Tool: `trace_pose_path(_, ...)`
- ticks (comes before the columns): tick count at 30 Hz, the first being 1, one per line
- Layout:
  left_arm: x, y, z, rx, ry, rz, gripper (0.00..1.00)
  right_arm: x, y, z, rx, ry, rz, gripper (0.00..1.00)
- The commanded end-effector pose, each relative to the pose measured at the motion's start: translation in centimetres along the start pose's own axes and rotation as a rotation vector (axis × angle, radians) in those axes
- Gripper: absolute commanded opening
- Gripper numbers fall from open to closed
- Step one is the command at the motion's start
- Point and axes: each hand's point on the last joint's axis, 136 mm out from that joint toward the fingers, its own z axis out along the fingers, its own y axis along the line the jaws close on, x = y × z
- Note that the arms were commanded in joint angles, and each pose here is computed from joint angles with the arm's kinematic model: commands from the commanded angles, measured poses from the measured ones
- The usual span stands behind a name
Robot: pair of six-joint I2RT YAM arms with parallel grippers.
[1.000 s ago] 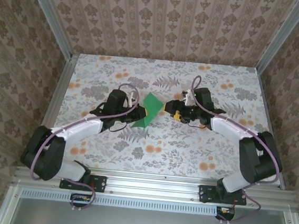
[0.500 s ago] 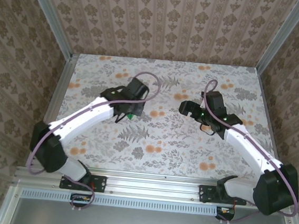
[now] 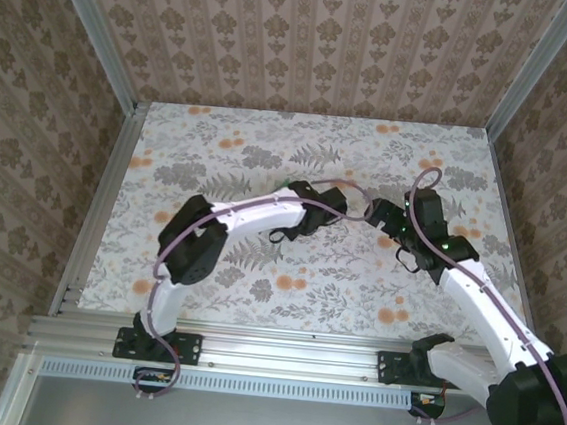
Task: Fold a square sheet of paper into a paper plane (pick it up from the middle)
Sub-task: Turn over the paper at the center of the table.
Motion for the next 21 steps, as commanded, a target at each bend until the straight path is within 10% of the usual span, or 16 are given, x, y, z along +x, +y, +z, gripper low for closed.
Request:
trace_pose_path(1,-0.2,-1.1,-0.3,-0.050,0.010,0.076,0.05,-0.2,-2.5,-1.0,0.089,-0.037,0.046,0.95)
trace_pose_path(21,-0.8,-9.8,-6.9,0.359,-0.048,0.037,0.48,-0.3,-3.0,-1.0,0.088,-0.021,0.091,0.95)
